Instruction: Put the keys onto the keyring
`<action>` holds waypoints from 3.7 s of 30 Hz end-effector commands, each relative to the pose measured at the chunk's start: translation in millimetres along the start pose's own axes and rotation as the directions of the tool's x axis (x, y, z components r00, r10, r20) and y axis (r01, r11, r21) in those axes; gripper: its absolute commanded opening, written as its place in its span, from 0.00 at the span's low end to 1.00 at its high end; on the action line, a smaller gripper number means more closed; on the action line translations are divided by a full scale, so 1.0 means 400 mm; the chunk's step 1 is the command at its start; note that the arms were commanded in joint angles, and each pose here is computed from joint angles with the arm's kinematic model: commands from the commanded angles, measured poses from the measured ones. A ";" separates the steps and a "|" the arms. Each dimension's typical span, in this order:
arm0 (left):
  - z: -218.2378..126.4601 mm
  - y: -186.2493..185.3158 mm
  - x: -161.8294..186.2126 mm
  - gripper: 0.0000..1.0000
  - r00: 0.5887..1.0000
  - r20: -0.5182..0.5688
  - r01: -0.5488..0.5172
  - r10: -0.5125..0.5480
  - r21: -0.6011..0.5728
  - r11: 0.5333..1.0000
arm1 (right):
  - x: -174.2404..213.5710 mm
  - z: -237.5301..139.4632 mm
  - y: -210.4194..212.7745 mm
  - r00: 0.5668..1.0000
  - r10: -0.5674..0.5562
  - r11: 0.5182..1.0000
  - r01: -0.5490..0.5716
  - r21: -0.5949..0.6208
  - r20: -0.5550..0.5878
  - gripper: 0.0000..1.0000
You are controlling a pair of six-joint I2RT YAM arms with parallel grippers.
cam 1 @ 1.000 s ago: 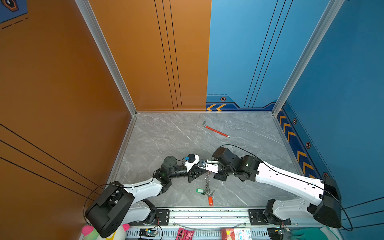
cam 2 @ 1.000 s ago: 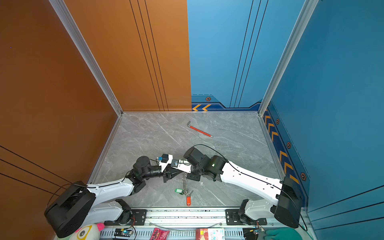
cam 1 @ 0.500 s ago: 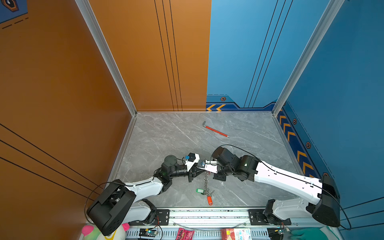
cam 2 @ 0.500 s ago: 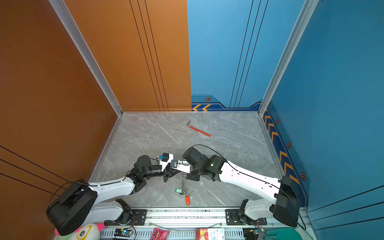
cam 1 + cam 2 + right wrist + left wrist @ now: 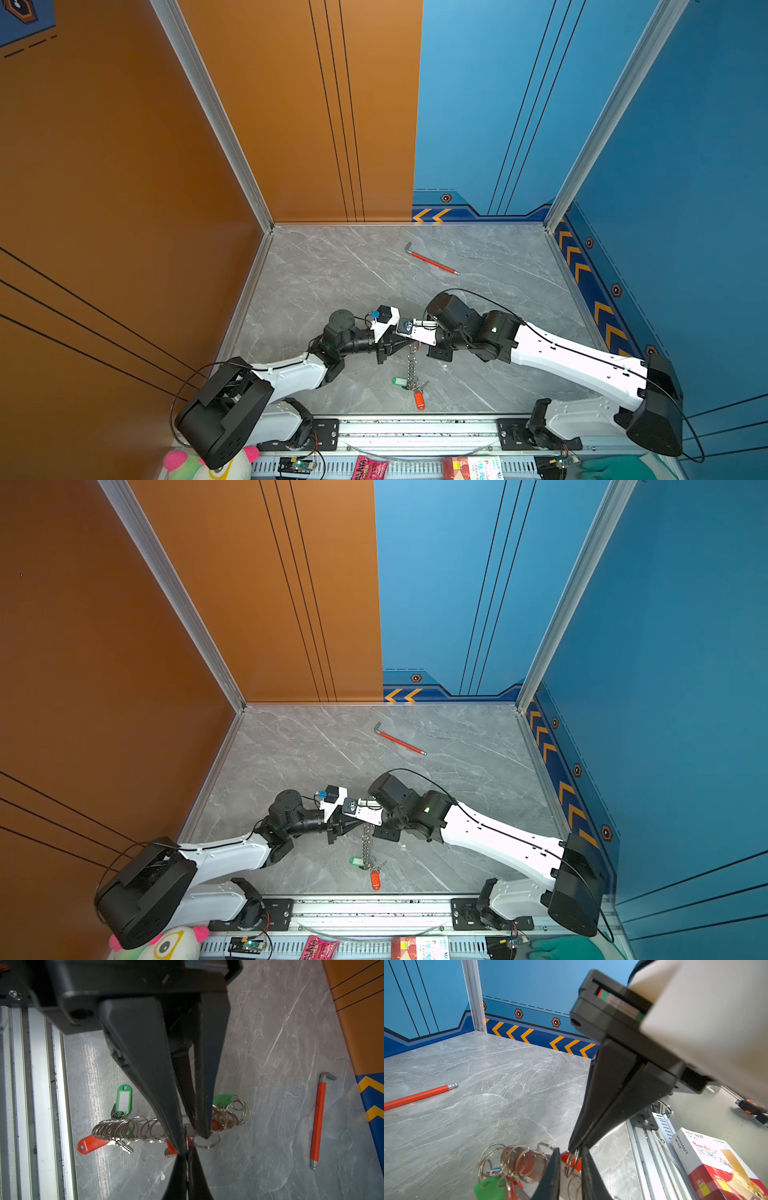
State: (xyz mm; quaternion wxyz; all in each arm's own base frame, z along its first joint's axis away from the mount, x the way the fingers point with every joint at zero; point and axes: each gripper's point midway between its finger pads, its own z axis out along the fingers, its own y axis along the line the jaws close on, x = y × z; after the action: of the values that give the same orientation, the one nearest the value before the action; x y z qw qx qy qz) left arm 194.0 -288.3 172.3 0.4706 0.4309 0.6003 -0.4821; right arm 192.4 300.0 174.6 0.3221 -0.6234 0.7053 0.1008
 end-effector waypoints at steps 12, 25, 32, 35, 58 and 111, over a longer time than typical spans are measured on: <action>0.007 -0.011 -0.019 0.05 1.000 0.009 -0.017 0.016 0.038 0.999 | -0.054 -0.017 -0.013 0.990 0.053 0.999 -0.052 -0.011 0.127 0.00; -0.006 0.015 -0.034 0.00 0.999 0.030 -0.030 0.031 -0.045 0.999 | -0.047 -0.033 -0.063 0.981 0.091 0.989 -0.109 0.103 0.173 0.19; -0.013 0.022 -0.039 0.00 0.998 0.038 -0.041 0.044 -0.076 0.996 | -0.036 -0.054 -0.086 0.944 0.193 0.971 -0.224 0.089 0.268 0.22; -0.014 0.023 -0.038 0.00 0.998 0.038 -0.040 0.044 -0.079 0.996 | -0.031 -0.039 -0.081 0.942 0.205 0.969 -0.233 0.079 0.265 0.21; -0.042 0.066 -0.060 0.00 0.993 0.095 -0.045 0.065 -0.199 0.979 | -0.003 0.056 -0.045 0.958 0.234 0.965 -0.249 0.080 0.165 0.17; -0.027 -0.011 -0.068 0.00 0.992 0.105 -0.063 0.064 -0.021 0.998 | -0.035 -0.047 -0.018 0.886 0.198 0.980 -0.191 -0.060 0.419 0.18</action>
State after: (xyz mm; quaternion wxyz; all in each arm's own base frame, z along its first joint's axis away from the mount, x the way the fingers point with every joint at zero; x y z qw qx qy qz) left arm 199.9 -276.1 182.7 0.5106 0.4035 0.5996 -0.4657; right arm 205.1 292.3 196.5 0.4567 -0.4944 0.7005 0.2372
